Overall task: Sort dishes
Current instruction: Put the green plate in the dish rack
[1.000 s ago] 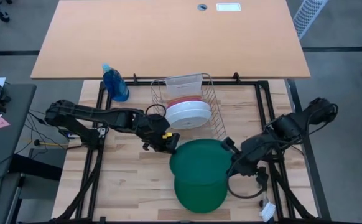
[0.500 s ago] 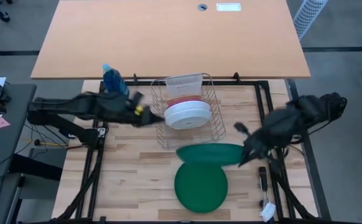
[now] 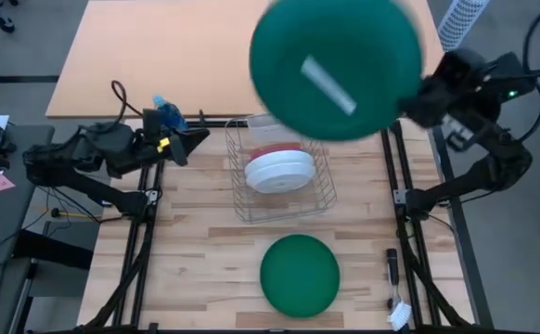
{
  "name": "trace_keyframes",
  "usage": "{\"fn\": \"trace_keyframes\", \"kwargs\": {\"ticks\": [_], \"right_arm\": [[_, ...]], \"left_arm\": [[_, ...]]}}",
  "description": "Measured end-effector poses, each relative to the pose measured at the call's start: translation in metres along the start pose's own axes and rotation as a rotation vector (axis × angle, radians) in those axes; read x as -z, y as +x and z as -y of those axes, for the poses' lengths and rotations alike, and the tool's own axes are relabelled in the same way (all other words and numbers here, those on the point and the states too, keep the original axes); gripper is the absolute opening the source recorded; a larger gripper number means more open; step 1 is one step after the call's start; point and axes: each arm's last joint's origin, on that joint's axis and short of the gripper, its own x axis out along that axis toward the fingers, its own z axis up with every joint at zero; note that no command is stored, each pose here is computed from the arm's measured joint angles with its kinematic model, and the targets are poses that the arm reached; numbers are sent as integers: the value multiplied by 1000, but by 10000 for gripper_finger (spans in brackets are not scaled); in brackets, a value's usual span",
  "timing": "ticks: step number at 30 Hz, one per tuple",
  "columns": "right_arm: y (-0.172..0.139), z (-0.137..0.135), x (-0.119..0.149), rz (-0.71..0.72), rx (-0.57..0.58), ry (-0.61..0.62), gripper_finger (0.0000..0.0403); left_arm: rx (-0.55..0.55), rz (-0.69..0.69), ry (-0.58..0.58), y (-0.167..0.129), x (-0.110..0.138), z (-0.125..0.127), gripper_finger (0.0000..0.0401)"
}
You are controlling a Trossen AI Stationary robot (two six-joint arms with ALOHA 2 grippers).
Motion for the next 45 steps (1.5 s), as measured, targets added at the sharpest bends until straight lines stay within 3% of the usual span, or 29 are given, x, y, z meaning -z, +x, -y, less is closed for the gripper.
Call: {"fn": "trace_keyframes", "kwargs": {"ticks": [3,9,17,21,28,37,40,45], "right_arm": [[1,3,-14,149,-40,-69,6],[5,15,-26,344,-131,-103,6],[-19,32,-21,-23,-13,-121,6],[-34,25,-25,-83,26,-214,6],[-60,1,-22,-225,86,-545,6],[-71,-7,-10,-411,394,-999,8],[-70,-10,-8,-499,525,-1194,9],[-55,-6,5,-796,657,-1606,10]], "left_arm": [[-14,9,47,1,1,0,79],[-19,-2,0,5,4,1,79],[-40,8,-64,9,8,3,79],[-87,53,-95,12,10,2,79],[-163,116,-127,25,12,-1,79],[-242,97,-164,61,38,1,79],[-276,86,-175,76,51,1,79],[-315,69,-183,96,70,0,79]]}}
